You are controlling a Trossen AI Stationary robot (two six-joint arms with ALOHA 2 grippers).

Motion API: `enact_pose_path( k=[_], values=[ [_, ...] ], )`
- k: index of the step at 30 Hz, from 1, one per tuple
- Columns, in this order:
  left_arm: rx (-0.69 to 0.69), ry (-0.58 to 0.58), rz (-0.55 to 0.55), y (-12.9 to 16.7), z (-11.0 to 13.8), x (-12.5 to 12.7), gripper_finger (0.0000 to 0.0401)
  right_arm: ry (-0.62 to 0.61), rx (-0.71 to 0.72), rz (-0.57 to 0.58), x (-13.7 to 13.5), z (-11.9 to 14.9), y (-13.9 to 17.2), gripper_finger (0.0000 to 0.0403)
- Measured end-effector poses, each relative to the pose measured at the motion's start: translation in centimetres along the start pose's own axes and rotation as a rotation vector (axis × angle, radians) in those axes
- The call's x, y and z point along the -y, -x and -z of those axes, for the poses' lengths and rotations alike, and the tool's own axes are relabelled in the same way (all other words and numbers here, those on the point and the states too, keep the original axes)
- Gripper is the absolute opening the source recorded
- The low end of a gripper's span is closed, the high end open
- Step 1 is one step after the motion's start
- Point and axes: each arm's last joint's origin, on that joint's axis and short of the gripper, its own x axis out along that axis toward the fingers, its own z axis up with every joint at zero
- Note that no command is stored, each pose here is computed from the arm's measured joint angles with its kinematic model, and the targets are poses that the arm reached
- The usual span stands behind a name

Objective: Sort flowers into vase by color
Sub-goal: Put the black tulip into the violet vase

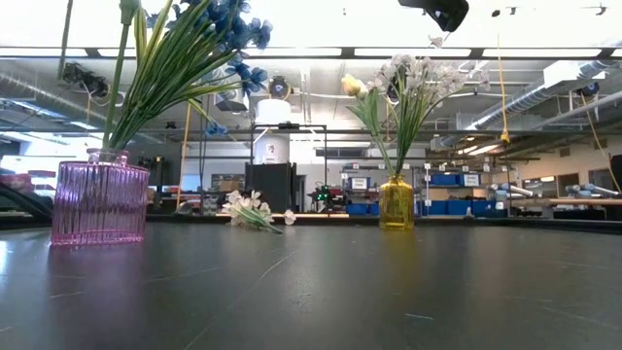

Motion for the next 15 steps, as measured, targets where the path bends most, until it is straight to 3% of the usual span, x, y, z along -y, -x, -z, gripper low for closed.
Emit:
enact_pose_path(
  k=[6,15],
  values=[
    [0.068,-0.009,0.078,0.4,0.2,0.0,0.0018,0.000,0.000,0.000,0.0,0.0,0.0,0.0190],
    [0.239,0.016,0.112,-0.7,4.6,1.2,0.0018,0.000,0.000,0.000,0.0,0.0,0.0,0.0190]
  ],
)
